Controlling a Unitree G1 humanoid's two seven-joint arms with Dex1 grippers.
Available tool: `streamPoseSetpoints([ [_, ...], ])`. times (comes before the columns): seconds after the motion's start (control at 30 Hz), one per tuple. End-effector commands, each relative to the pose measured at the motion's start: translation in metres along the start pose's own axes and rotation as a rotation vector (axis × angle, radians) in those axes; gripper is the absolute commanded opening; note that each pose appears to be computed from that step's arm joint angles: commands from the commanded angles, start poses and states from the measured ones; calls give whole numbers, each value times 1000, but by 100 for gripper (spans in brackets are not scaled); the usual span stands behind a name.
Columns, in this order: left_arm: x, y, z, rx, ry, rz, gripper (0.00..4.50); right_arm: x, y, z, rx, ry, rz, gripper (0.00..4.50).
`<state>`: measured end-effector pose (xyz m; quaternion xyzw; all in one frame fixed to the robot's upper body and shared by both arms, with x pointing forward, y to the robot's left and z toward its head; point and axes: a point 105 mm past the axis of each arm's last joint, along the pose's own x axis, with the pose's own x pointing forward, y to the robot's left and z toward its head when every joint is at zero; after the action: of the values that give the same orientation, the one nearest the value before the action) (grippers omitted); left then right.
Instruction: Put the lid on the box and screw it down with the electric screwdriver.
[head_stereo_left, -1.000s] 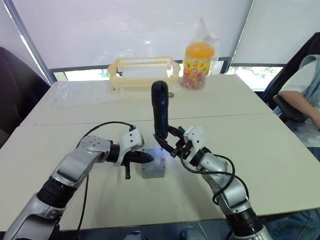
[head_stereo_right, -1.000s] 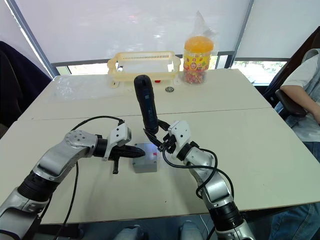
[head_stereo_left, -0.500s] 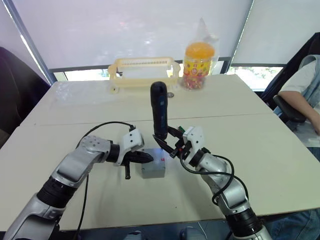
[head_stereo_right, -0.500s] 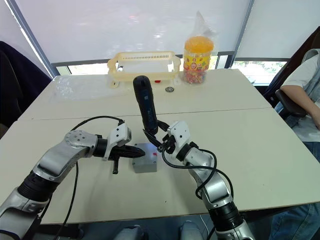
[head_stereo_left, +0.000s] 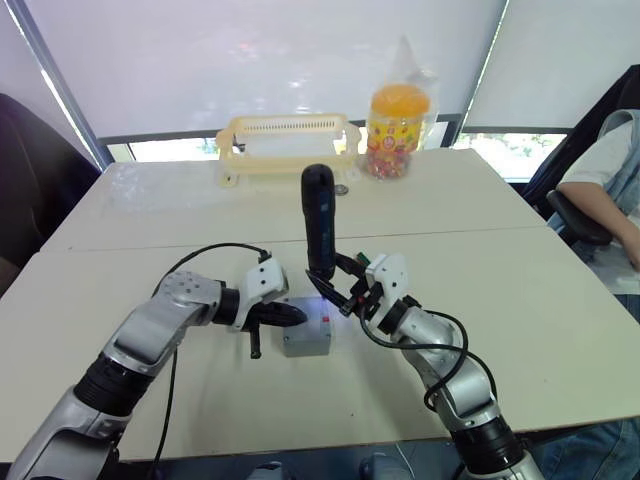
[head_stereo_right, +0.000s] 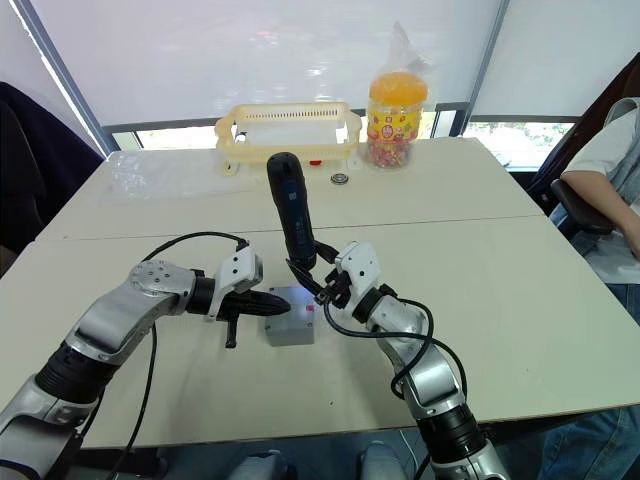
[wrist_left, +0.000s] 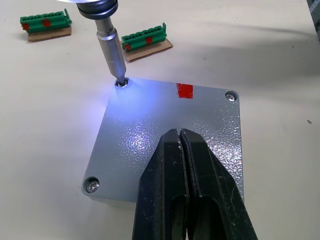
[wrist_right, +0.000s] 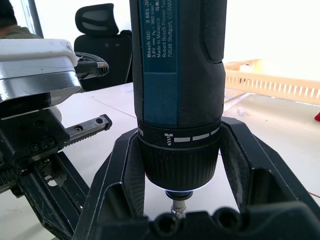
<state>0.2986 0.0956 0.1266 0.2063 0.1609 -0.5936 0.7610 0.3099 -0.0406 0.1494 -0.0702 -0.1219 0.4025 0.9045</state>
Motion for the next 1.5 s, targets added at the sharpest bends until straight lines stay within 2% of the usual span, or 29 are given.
streamPoseSetpoints([
  [0.03,3,-4,-14,-38,48,-14,0,-15,-3,-46,42,186,-25,175],
  [0.1,4,-4,-14,-37,50,-16,0,-12,-9,-35,38,151,-50,175],
  [0.17,4,-5,-16,-35,55,-19,0,-9,-16,-13,41,86,-74,175],
  [0.27,4,-6,-18,-41,61,-22,0,-6,-23,34,72,-47,-100,175],
  [0.47,3,-6,-24,-49,74,-32,0,-10,-20,105,107,-191,-66,175],
  [0.67,5,-6,-23,-54,60,-36,0,-11,-34,136,109,-232,-79,175],
  [0.77,5,-4,-19,-54,34,-31,0,-12,-43,135,181,-220,-89,175],
  [0.87,4,-3,-15,-44,12,-22,0,-14,-66,131,316,-202,-155,175],
  [0.97,-2,-2,-5,-62,-39,-16,0,-18,-82,130,418,-136,-153,175],
  [1.13,-38,-2,22,-51,-84,17,0,-55,-103,112,471,234,-120,175],
  [1.2,-52,-4,28,-40,-77,29,0,-76,-103,102,486,402,-98,175],
  [1.33,-78,-13,32,-19,-27,39,0,-123,-110,70,526,708,-162,175],
  [1.5,-91,-32,28,9,55,-20,0,-151,-108,47,671,847,-183,175],
])
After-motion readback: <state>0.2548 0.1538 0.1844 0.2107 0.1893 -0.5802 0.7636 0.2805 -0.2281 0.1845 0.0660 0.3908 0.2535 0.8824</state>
